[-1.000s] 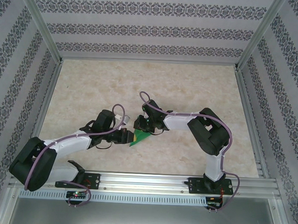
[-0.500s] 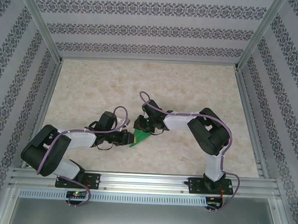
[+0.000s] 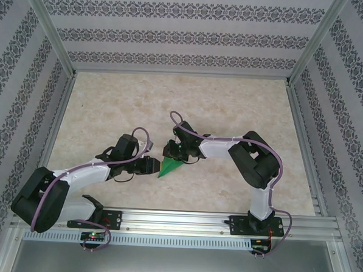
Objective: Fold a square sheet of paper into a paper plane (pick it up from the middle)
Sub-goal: Fourth fold the wing at the center of the table.
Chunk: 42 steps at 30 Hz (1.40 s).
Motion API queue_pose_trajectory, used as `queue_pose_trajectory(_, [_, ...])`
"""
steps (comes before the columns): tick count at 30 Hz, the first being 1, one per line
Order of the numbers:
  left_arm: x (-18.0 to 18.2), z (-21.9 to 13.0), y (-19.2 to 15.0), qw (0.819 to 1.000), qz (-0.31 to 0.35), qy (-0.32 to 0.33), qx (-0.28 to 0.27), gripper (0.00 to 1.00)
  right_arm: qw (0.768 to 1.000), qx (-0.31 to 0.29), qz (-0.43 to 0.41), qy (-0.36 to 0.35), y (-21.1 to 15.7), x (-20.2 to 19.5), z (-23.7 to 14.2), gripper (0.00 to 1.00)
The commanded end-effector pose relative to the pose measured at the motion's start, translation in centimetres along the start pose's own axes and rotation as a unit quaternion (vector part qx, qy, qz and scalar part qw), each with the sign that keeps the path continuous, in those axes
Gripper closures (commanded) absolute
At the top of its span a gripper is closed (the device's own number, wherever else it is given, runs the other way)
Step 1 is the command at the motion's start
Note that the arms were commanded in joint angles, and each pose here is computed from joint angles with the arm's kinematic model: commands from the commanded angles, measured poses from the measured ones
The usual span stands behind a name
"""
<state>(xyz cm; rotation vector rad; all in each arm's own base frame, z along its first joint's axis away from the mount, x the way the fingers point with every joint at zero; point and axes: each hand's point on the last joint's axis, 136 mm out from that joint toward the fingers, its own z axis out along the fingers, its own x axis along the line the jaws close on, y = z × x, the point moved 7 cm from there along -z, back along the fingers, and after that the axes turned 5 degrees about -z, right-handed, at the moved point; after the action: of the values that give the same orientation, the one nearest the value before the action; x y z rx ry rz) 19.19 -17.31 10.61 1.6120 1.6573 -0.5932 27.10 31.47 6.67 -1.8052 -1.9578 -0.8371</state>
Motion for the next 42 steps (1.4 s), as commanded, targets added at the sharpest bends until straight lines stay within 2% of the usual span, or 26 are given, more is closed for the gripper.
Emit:
queue_pose_trajectory(1, [0.4, 0.2, 0.2, 1.0, -0.001, 0.006, 0.008, 0.68, 0.994, 0.06, 0.02, -0.093, -3.5, -4.1, 2.1, 0.82])
queue_pose_trajectory(7, [0.2, 1.4, 0.2, 0.999, -0.005, -0.03, 0.038, 0.72, 0.993, 0.06, 0.019, -0.095, -3.5, -4.1, 2.1, 0.82])
queue_pose_trajectory(25, [0.2, 2.0, 0.7, 0.998, -0.009, -0.04, 0.038, 0.82, 0.993, 0.064, 0.017, -0.096, -3.7, -4.2, 2.1, 0.82])
queue_pose_trajectory(37, [0.4, 2.3, 0.0, 0.997, 0.028, -0.053, 0.057, 0.97, 0.993, 0.066, 0.018, -0.099, -3.8, -4.4, 2.3, 0.82])
queue_pose_trajectory(40, [0.6, 2.3, -0.2, 0.997, 0.031, -0.048, 0.059, 0.94, 0.992, 0.068, 0.019, -0.101, -4.0, -4.5, 2.4, 0.82])
queue_pose_trajectory(42, [0.6, 2.2, -0.1, 0.997, 0.029, -0.047, 0.056, 0.86, 0.992, 0.067, 0.018, -0.102, -4.0, -4.5, 2.5, 0.82])
